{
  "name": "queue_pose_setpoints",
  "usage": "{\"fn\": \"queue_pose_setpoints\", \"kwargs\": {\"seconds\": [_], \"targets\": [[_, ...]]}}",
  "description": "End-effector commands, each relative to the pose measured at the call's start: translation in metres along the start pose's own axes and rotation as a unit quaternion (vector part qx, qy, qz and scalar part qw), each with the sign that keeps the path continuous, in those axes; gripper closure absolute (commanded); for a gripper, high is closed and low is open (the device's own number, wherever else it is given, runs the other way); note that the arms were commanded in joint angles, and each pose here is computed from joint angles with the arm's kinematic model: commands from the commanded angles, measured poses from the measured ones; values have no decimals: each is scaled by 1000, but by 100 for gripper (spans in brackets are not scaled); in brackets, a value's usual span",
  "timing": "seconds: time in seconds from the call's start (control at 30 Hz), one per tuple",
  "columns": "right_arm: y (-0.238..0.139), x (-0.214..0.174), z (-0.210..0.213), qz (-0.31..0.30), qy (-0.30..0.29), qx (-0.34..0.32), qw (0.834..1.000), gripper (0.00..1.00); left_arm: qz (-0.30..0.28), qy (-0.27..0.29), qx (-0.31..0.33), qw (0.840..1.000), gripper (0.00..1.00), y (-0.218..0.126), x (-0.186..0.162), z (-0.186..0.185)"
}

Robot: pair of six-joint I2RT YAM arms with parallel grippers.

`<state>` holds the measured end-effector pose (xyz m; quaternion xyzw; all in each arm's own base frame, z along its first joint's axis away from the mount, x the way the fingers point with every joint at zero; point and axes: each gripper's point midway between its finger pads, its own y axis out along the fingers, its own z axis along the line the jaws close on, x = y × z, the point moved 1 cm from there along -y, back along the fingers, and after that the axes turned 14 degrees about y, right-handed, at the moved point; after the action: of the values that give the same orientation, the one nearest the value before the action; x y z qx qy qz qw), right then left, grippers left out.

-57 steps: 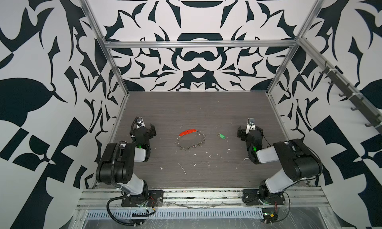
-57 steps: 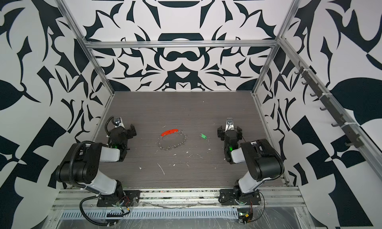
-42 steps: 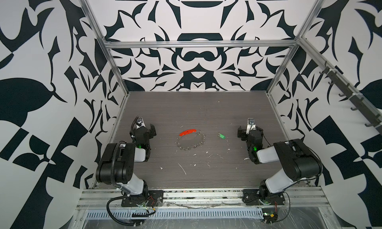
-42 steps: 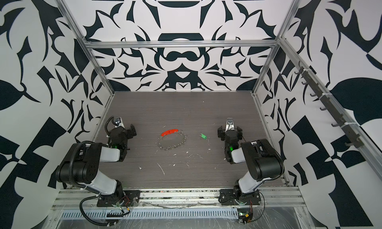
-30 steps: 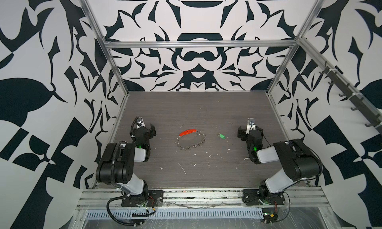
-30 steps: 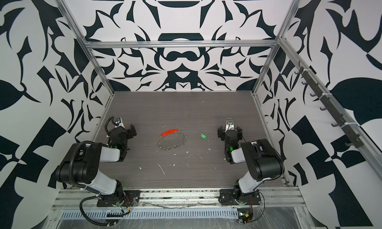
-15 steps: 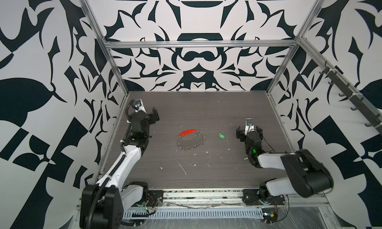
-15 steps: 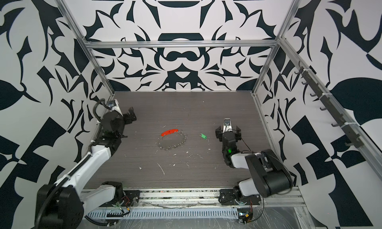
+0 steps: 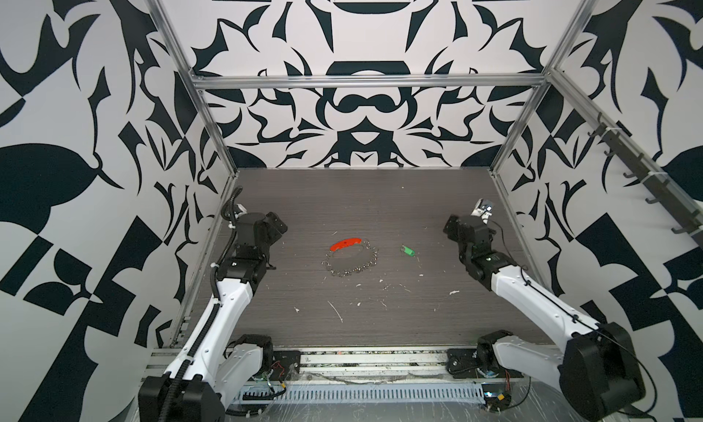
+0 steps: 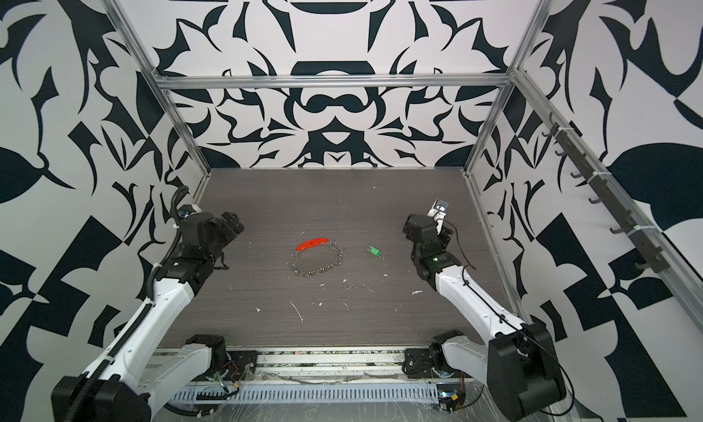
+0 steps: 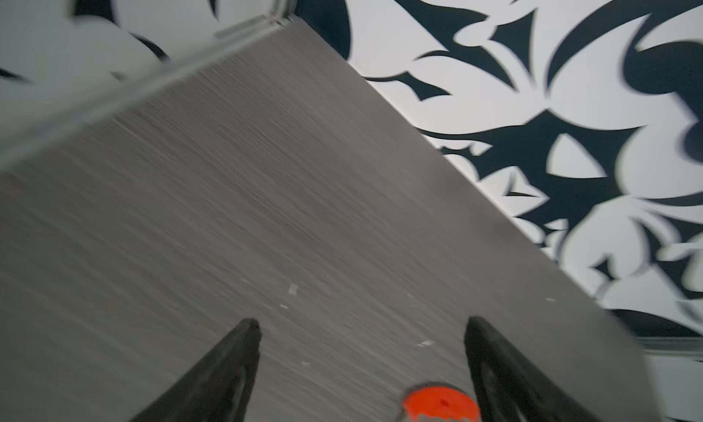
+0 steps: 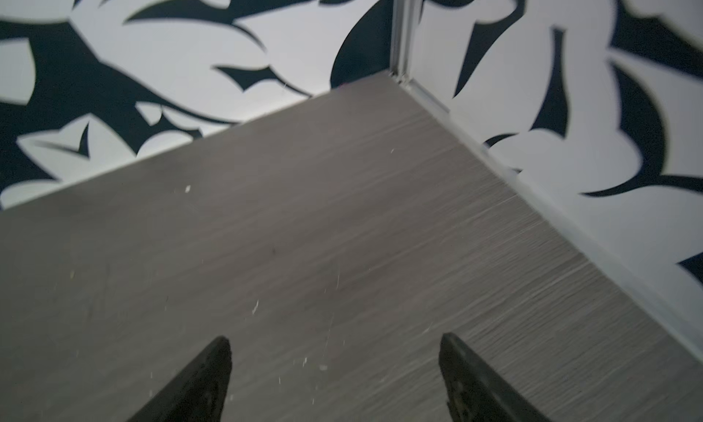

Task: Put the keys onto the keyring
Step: 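Reach left gripper to the keyring rim while right gripper moves over green-tag key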

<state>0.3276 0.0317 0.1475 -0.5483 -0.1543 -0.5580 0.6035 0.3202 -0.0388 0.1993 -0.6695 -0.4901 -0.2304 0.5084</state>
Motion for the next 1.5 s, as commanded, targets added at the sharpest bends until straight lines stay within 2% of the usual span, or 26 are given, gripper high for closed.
{"fn": "queue_pose_setpoints", "kwargs": {"seconds": [0.0, 0.1, 0.23, 0.33, 0.43, 1.03, 1.47], "targets": [[-7, -31, 24, 34, 5, 72, 997, 13, 25, -58, -106, 992, 20, 2, -36, -54], [-1, -49, 28, 37, -2, 87, 995, 14, 79, -18, -132, 988, 28, 9, -79, -99], [7, -60, 33, 34, 15, 112, 993, 22, 160, 35, -170, 972, 41, 26, -131, -163], [8, -60, 35, 45, 11, 106, 993, 26, 199, 66, -182, 961, 51, 40, -152, -195], [8, -60, 32, 44, 16, 101, 994, 28, 220, 71, -185, 955, 56, 53, -166, -211], [2, -59, 32, 46, 39, 110, 992, 30, 285, 32, -150, 946, 64, 80, -220, -202], [2, -59, 32, 45, 40, 109, 992, 31, 297, 31, -150, 942, 67, 88, -230, -206]]}}
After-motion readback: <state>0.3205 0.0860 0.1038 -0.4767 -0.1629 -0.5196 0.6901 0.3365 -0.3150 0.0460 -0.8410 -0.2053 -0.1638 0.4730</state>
